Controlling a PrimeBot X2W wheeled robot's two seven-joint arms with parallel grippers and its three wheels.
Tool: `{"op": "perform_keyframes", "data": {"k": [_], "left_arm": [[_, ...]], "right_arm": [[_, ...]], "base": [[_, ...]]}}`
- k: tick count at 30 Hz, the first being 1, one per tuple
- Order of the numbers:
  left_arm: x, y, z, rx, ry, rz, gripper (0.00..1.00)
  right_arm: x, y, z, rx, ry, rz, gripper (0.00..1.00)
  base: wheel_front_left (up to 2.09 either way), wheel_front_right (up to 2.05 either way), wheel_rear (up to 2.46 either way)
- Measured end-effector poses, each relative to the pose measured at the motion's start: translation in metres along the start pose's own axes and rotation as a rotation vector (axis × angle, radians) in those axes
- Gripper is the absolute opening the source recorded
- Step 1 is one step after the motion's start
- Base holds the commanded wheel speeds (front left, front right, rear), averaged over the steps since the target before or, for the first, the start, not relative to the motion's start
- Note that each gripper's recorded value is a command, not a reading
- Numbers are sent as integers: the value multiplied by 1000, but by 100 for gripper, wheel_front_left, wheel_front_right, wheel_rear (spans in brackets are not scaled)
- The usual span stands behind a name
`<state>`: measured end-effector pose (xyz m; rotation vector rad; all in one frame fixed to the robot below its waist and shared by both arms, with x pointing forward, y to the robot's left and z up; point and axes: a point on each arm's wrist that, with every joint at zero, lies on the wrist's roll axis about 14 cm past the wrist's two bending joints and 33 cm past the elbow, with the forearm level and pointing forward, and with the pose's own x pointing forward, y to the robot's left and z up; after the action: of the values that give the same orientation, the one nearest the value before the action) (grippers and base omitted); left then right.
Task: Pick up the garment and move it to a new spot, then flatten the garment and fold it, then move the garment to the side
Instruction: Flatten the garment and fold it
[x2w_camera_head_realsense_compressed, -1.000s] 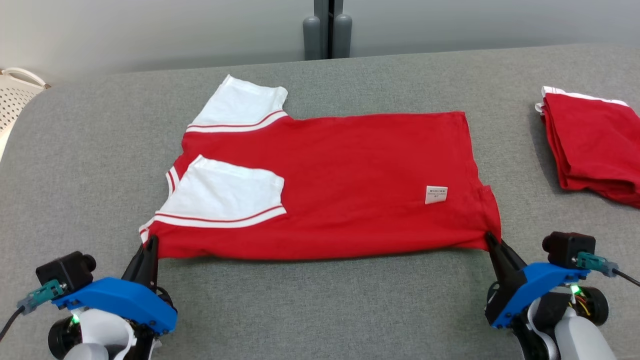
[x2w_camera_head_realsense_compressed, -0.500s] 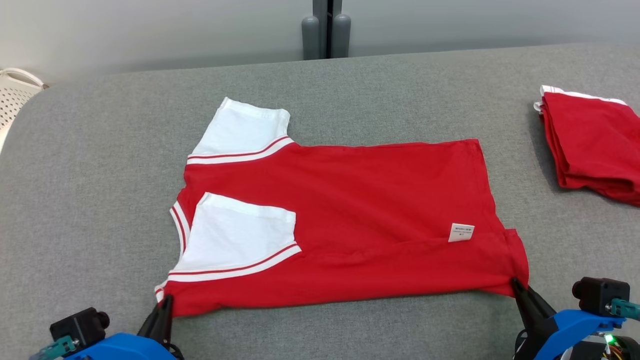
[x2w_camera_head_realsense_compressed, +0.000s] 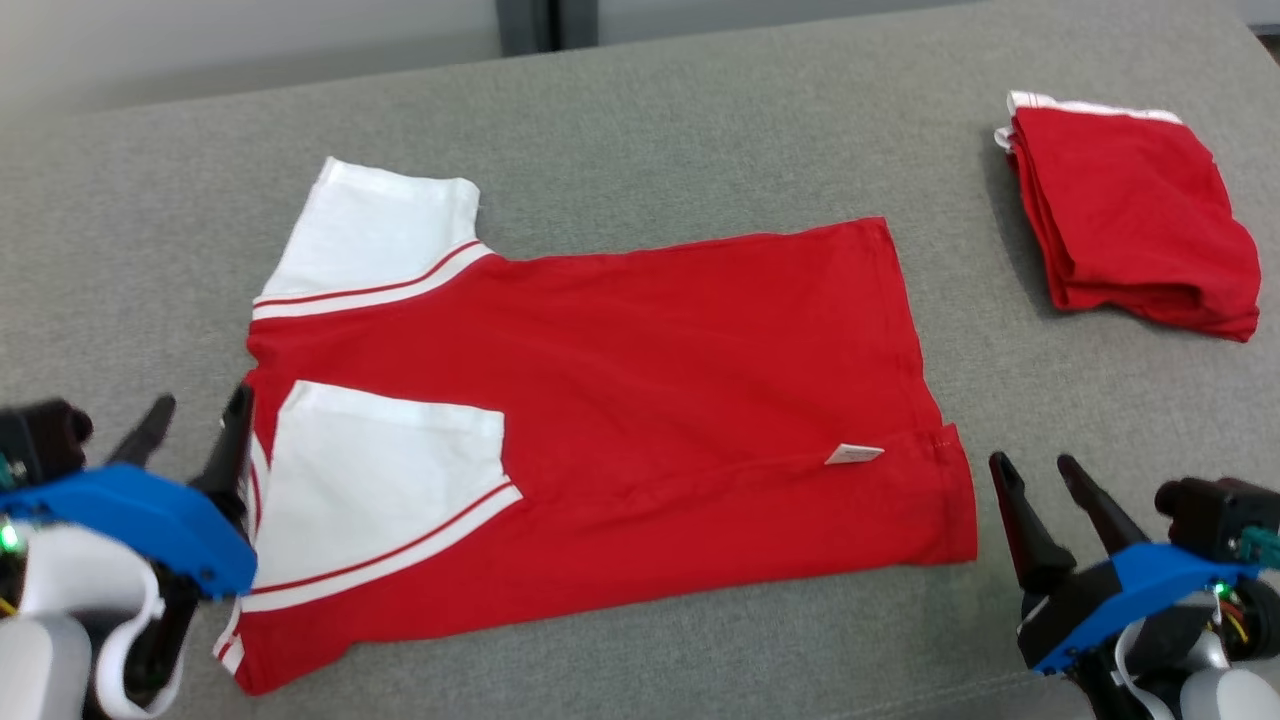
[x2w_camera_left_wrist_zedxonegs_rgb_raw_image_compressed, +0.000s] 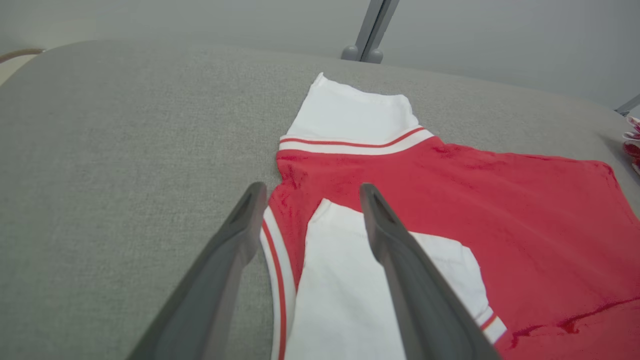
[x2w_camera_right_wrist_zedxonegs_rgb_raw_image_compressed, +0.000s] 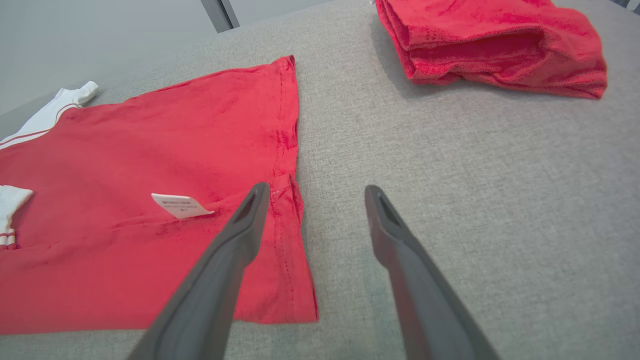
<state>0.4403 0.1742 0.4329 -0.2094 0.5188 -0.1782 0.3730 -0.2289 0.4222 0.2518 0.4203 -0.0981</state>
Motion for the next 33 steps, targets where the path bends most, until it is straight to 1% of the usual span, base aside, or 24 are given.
{"op": "perform_keyframes", "data": {"k": [8,13,15,19,23,28,33], "left_arm": [[89,-19,54,233,71,-99,100],[142,-25,59,282,162,-124,100],[161,-23,52,274,215,-115,100],[191,-9,45,308,265,-65,100],[206,-7,34,305,312,-53,100],[210,6,22,357,377,-18,100],[212,4,19,352,387,-24,100]], "right_arm": [[32,7,31,-71,-59,24,100],[54,15,36,-109,-70,54,100],[61,19,34,-121,-65,66,100],[72,22,30,-137,-54,82,100],[77,20,28,-154,-55,83,100],[79,19,33,-177,-65,87,100],[83,24,40,-194,-79,107,100]], "base": [[0,0,0],[0,0,0],[0,0,0],[0,0,0],[0,0,0],[0,0,0],[0,0,0]]}}
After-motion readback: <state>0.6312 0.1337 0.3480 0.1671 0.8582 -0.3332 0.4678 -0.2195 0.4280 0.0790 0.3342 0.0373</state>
